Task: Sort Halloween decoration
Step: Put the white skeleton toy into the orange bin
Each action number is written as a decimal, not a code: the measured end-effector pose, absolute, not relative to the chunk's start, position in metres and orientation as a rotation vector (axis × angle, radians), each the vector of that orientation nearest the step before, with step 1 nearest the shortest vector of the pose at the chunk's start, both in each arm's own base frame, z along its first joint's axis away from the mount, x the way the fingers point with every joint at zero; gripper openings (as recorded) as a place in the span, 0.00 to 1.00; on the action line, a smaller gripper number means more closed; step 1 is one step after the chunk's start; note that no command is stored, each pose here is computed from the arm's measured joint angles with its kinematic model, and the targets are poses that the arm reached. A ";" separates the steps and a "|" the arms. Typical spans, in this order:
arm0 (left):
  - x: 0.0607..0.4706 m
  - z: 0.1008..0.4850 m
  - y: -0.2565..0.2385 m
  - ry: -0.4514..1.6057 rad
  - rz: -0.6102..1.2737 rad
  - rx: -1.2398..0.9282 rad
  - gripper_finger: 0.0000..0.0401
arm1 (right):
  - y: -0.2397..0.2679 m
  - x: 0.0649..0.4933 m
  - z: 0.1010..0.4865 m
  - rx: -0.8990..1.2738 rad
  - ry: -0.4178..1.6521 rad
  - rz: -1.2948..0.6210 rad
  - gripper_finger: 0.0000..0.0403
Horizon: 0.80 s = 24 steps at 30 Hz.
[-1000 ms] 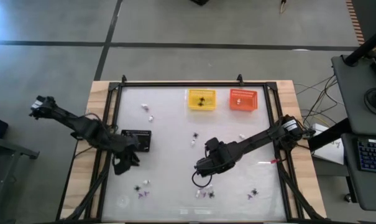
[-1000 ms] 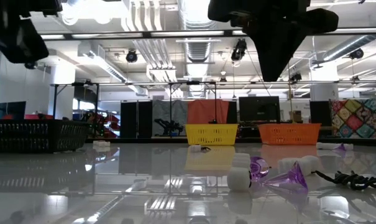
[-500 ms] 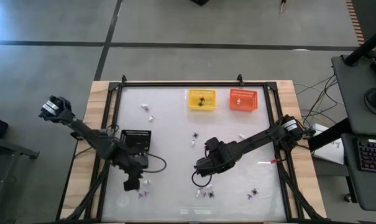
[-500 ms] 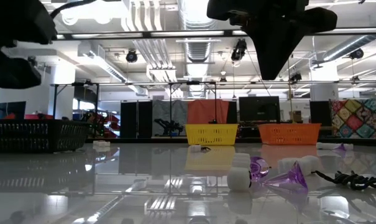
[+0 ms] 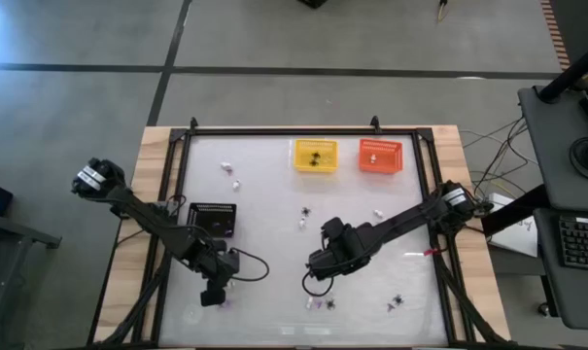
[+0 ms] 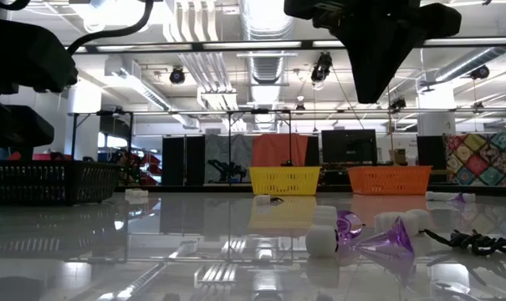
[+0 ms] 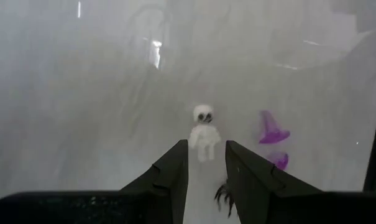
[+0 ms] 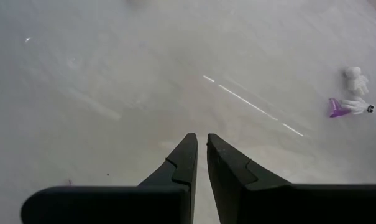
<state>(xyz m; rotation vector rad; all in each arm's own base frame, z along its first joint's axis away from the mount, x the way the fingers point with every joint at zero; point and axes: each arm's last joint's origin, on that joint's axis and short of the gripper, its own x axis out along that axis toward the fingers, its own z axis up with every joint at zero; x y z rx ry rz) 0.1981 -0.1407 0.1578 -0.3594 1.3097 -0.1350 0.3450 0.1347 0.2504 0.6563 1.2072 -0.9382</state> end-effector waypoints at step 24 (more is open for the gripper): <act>0.204 0.141 -0.145 1.365 -0.097 -0.382 0.18 | 0.141 0.341 0.251 0.633 1.218 -0.920 0.07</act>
